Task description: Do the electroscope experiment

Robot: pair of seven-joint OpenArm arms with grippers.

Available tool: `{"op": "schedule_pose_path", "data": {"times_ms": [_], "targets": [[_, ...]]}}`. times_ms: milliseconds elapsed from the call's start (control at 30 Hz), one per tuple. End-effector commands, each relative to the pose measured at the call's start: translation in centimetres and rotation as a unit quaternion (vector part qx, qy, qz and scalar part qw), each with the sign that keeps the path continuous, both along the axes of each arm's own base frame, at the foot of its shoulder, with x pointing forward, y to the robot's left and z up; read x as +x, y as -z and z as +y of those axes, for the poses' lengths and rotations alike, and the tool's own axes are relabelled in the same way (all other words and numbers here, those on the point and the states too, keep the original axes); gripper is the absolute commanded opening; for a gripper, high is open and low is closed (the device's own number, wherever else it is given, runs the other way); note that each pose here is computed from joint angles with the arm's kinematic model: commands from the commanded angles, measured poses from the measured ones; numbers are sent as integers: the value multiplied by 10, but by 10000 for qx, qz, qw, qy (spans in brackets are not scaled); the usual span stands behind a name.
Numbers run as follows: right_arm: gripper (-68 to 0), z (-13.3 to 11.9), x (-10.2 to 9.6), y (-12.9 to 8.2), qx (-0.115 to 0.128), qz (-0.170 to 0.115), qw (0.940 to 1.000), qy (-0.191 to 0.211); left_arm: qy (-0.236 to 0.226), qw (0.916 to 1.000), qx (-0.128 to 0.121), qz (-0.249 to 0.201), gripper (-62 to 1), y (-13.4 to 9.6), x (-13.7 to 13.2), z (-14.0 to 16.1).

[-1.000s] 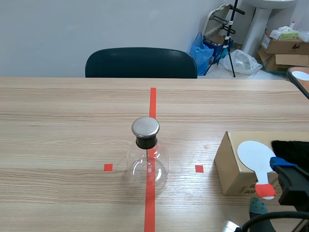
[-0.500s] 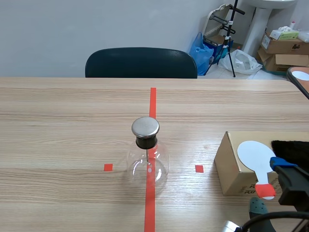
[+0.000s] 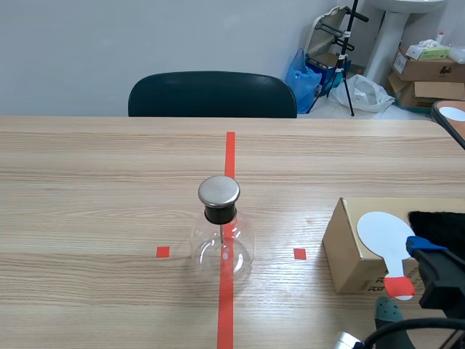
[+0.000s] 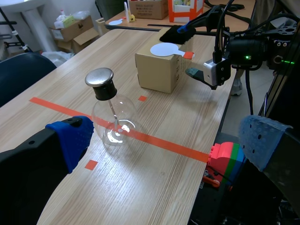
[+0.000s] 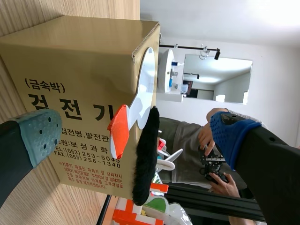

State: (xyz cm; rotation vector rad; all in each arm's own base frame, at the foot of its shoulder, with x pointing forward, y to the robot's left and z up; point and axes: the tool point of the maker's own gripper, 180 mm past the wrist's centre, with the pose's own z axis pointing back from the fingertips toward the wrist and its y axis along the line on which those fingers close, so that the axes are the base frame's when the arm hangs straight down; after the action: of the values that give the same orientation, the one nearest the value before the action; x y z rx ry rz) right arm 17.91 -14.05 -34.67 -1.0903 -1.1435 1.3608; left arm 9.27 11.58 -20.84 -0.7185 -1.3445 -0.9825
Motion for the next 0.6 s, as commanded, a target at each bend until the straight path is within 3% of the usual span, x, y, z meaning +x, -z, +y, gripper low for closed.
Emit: {"op": "schedule_pose_path", "data": {"times_ms": [0, 233, 567], "targets": [[4, -5, 4, -15, -134, -372, 9992, 11, 23, 9999, -145, -46, 14, -6, 0, -3], [4, -5, 4, -15, -134, -372, 9992, 11, 6, 10000, -26, 13, 14, -1, 0, -3], [4, -5, 5, -15, -134, -372, 9992, 12, -4, 10000, -54, 6, 14, -2, 1, -3]]}}
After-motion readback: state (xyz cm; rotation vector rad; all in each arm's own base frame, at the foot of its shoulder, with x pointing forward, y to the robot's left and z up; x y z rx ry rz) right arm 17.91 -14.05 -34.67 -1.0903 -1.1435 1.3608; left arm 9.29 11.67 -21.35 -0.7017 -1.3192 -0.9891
